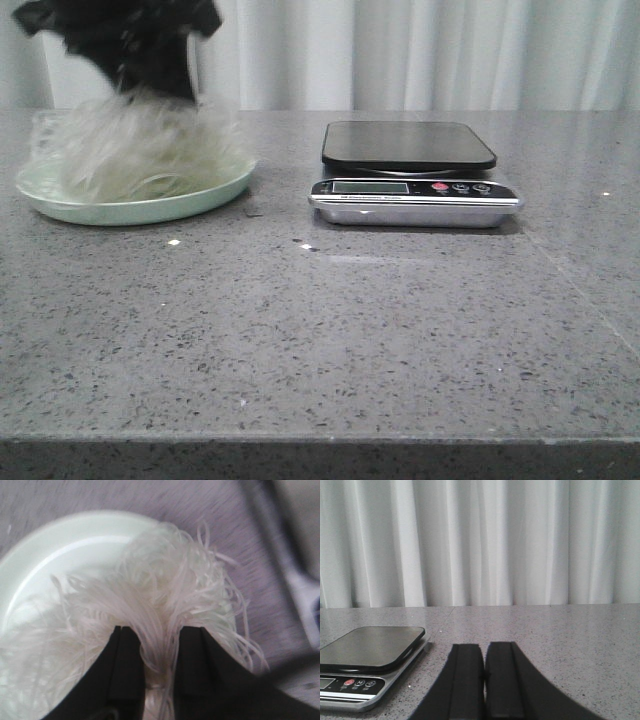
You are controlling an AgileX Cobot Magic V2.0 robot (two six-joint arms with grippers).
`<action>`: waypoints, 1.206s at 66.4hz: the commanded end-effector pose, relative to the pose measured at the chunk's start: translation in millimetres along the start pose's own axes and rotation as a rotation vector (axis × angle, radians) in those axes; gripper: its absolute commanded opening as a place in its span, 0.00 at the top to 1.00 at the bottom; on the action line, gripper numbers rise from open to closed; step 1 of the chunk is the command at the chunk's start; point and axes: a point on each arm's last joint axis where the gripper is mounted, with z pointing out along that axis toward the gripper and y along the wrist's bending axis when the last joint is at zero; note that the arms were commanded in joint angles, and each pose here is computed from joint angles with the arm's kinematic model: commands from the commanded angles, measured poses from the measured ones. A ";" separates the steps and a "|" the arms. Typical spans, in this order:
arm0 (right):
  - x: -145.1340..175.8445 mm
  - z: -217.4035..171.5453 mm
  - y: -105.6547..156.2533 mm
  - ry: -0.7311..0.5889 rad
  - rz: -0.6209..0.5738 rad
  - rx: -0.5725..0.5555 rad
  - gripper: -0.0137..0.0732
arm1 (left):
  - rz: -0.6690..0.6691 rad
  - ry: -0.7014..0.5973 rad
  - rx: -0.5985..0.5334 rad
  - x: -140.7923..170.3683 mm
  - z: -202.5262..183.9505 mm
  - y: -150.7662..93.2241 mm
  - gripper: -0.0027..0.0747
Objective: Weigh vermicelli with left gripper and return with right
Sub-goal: 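Lift the vermicelli with the left gripper and carry it over the scale, then lower the vermicelli onto the scale and open the left gripper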
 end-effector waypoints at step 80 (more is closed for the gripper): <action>-11.6 -1.7 0.3 -0.107 -0.008 0.001 0.64 | 0.158 -0.321 0.205 -90.5 -6.1 -114.3 0.16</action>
